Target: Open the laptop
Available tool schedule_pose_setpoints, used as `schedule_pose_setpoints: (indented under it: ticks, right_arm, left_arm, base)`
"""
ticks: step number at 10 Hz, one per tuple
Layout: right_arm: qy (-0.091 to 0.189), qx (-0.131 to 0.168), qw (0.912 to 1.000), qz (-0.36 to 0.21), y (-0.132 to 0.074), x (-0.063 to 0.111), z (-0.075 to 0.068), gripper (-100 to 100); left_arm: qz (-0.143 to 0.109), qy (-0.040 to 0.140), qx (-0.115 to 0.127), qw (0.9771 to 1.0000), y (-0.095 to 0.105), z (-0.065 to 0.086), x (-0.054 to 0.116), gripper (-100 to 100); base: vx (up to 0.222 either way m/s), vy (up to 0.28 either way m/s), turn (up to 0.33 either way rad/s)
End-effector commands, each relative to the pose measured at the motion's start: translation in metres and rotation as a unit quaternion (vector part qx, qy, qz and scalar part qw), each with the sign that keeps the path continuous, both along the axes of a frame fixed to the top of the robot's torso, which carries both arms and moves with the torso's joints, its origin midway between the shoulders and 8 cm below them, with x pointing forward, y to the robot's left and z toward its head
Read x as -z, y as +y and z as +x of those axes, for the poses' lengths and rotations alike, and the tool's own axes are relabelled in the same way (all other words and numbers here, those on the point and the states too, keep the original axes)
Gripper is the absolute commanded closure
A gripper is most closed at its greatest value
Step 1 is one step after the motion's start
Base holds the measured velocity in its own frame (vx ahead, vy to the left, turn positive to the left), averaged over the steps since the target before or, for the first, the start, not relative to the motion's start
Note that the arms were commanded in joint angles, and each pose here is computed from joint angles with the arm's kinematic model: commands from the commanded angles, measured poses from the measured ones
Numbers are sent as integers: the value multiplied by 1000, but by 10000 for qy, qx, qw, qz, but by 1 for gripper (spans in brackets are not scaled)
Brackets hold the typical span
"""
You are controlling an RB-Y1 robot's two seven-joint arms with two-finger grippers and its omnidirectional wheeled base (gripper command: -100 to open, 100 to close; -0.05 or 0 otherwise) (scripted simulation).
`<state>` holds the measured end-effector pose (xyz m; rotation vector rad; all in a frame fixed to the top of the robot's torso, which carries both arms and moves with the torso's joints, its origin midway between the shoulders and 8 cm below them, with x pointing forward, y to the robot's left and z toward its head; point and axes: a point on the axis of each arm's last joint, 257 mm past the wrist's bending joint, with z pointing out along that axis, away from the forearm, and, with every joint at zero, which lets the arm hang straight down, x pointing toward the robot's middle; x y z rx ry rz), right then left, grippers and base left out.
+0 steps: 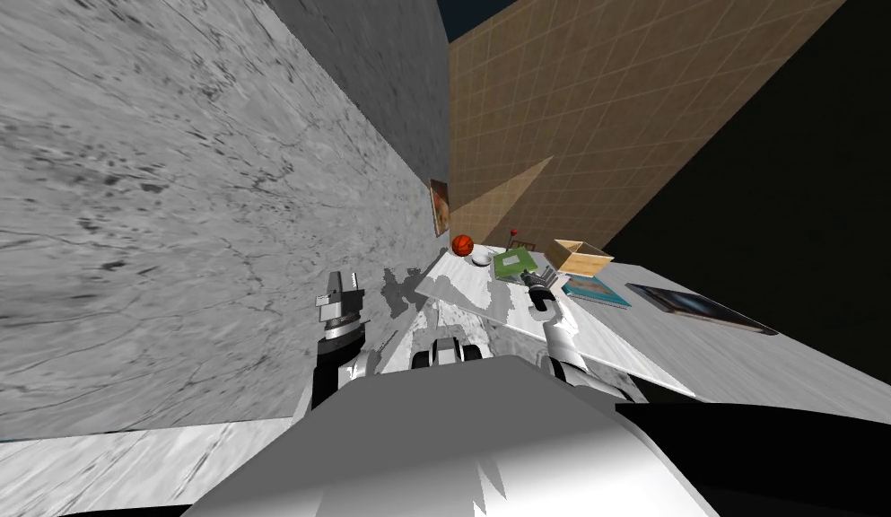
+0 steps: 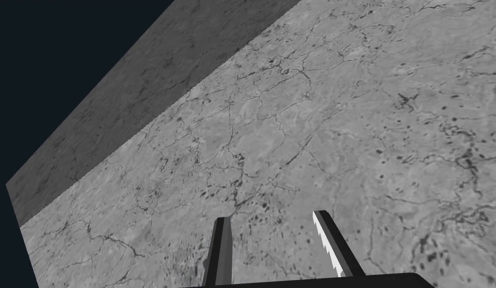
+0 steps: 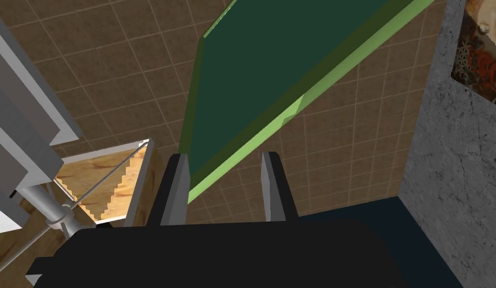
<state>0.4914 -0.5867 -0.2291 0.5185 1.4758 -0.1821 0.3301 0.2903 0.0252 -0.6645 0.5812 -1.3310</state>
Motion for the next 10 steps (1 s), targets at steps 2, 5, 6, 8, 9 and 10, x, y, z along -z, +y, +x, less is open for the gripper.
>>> schedule_pose_setpoints:
  ticks: [2, 5, 6, 8, 9, 10]
  right_arm:
    - [-60, -103, 9989, 452, 21, 34, -14, 100]
    - [-163, -28, 9992, 359, 6, 0, 6, -100]
    - [-162, 1, 9993, 348, 2, -6, 11, -100]
    - [-163, 67, 9993, 324, -6, -19, 20, -100]
    - [-165, 103, 9993, 311, -10, -26, 24, -100]
    - [-168, 141, 9993, 297, -14, -32, 28, -100]
  left_arm:
    - [0, 0, 0, 10000, 0, 0, 0, 0]
    - [-1, -1, 1, 10000, 0, 0, 0, 0]
    - [-1, -1, 1, 10000, 0, 0, 0, 0]
    - [-1, -1, 1, 10000, 0, 0, 0, 0]
    - [-1, -1, 1, 10000, 0, 0, 0, 0]
    - [-1, -1, 1, 10000, 0, 0, 0, 0]
  base:
    - [59, -48, -47]
    - [-64, 11, 58]
    - [-73, 15, 49]
    - [-83, 11, 68]
    - [-81, 6, 53]
    - [-82, 19, 61]
